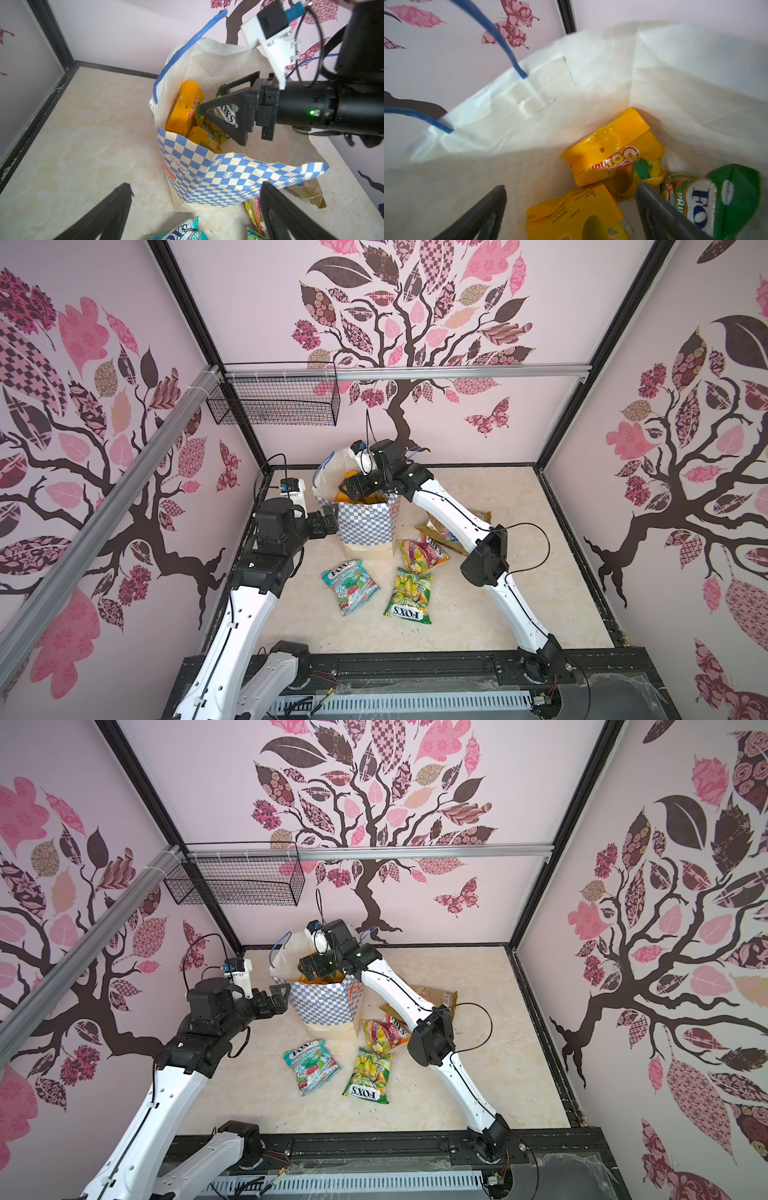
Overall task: Take the snacks out of the paper bag
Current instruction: 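Lower the right gripper into the bag toward the yellow Ooh packet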
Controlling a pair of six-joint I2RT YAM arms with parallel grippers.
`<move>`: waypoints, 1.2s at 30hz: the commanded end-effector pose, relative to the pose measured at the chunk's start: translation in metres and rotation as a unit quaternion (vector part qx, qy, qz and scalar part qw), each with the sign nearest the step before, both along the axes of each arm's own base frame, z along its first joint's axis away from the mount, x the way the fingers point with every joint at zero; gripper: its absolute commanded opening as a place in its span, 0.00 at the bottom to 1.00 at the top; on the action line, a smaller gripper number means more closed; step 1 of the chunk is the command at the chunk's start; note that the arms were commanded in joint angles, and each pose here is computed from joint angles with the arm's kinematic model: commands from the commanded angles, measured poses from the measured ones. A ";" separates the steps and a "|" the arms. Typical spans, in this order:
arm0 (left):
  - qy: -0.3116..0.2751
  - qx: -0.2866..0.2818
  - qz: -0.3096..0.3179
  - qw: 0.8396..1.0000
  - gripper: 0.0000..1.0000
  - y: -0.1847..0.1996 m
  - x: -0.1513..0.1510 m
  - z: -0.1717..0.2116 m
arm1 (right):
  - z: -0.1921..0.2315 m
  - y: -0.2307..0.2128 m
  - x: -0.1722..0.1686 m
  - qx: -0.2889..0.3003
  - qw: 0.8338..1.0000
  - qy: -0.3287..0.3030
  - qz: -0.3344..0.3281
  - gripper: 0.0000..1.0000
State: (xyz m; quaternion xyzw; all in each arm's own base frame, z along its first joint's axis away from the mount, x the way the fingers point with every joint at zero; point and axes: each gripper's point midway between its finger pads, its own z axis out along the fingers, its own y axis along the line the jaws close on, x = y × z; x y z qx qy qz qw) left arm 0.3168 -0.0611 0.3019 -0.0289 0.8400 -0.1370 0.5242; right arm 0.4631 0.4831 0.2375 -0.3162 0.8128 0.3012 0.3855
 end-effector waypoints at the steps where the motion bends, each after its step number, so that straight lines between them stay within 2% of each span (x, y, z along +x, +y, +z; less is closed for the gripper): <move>1: -0.002 -0.002 -0.002 1.000 0.98 0.000 0.000 -0.005 | -0.043 0.008 -0.016 -0.022 0.997 0.060 0.033 1.00; 10: 0.002 0.002 0.007 1.000 0.98 0.004 0.000 -0.007 | -0.091 -0.017 -0.033 -0.111 0.987 0.111 0.025 1.00; 15: -0.001 0.003 0.008 1.000 0.97 0.005 0.000 -0.006 | -0.122 -0.028 -0.052 -0.163 0.975 0.142 0.045 1.00; 20: 0.002 0.001 0.004 1.000 0.97 0.003 0.001 -0.008 | -0.156 -0.031 -0.064 -0.216 0.964 0.147 0.052 1.00; 31: 0.001 0.001 0.003 1.000 0.97 0.003 0.001 -0.007 | -0.228 -0.036 -0.068 -0.255 0.947 0.191 0.034 1.00; 36: 0.002 0.000 0.002 1.000 0.97 0.002 0.001 -0.008 | -0.243 -0.032 -0.075 -0.252 0.945 0.206 0.041 1.00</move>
